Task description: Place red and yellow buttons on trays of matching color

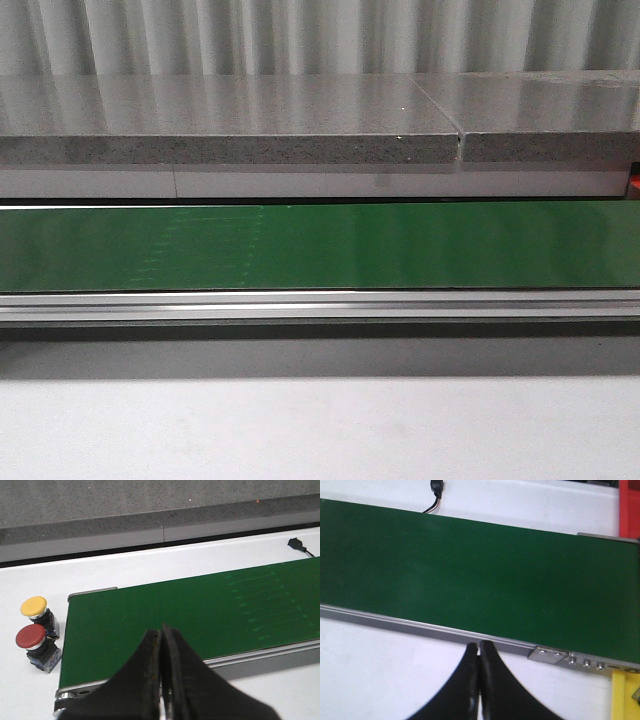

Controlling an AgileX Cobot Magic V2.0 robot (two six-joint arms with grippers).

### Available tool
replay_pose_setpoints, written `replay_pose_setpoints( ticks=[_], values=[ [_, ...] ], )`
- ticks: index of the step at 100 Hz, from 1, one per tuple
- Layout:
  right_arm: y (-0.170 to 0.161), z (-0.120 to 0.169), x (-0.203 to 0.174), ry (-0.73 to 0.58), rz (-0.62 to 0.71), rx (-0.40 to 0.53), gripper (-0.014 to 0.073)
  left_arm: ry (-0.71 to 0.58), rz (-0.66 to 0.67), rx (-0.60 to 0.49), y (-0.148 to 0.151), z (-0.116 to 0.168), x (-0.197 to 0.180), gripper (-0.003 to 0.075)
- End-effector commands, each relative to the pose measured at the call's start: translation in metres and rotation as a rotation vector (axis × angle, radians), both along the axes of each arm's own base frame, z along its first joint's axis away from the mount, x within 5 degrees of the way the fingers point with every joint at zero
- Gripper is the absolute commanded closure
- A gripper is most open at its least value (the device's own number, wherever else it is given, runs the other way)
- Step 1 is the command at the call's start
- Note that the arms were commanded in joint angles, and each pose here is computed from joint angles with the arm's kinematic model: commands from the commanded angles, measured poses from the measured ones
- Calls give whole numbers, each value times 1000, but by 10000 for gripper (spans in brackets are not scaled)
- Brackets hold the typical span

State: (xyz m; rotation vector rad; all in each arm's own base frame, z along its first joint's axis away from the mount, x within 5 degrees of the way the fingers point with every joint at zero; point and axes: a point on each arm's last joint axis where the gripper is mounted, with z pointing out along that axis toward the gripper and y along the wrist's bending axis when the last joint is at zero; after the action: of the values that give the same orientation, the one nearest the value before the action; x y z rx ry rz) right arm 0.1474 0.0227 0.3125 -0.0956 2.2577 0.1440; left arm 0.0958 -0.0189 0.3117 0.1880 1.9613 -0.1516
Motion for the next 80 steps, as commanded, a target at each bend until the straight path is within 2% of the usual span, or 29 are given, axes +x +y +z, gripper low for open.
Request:
replay_pose_setpoints(
  ticks=[1,39,80],
  values=[
    [-2,10,-13,-134,3,-3,660,-92,7,-18,0,15,2,740],
    [-10,-3,-73,-295,2,17,660,-93,7,-18,0,15,2,740],
    [-11,-3,-78,-303,3,18,660,-118,18,-28,0,17,10,740]
  ],
)
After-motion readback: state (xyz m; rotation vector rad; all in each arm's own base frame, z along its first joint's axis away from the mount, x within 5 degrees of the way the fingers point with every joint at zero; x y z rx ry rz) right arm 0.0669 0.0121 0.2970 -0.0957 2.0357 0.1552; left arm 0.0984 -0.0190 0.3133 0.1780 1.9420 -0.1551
